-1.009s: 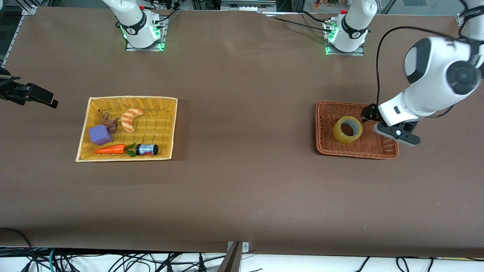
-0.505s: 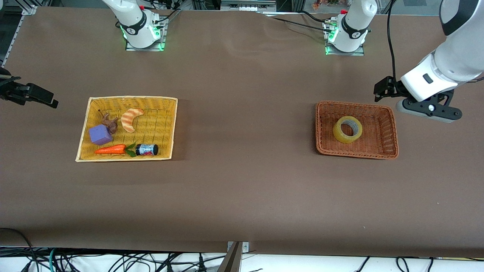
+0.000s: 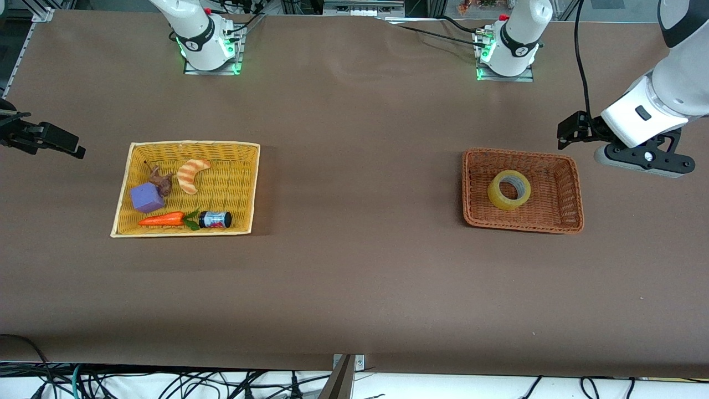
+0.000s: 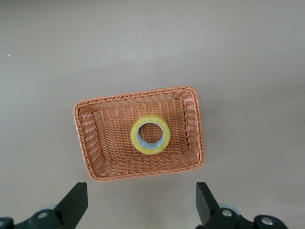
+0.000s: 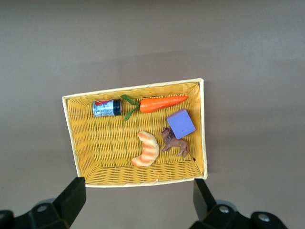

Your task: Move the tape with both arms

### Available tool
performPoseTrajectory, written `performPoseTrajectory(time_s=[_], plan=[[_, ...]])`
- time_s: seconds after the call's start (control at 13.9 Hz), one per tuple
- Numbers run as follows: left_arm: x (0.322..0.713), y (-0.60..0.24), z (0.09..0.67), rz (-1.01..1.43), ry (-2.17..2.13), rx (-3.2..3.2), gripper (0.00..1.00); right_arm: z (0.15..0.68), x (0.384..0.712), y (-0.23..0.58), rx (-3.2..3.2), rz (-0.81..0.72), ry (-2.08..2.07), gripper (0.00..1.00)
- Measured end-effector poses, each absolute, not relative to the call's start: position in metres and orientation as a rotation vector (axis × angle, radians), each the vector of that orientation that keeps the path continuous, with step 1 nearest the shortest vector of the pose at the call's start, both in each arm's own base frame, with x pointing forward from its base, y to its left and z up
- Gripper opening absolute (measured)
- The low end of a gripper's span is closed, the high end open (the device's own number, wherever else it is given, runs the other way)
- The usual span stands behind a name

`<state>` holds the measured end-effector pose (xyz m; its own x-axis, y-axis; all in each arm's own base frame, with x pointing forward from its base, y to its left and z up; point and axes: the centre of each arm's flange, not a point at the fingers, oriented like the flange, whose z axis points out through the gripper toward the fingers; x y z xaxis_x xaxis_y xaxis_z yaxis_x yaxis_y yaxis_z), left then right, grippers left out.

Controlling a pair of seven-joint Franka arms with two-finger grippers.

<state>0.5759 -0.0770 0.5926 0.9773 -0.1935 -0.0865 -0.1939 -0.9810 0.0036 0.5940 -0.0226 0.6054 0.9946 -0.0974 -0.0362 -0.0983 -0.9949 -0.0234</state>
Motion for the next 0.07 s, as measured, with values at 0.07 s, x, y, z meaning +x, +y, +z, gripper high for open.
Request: performPoseTrajectory(time_s=[0.07], plan=[[0.5749, -0.0751, 0.5927, 0.136, 0.3, -3.119, 1.0, 0.6054, 0.594, -0.0226, -3.112, 0.055, 0.153, 1.0]])
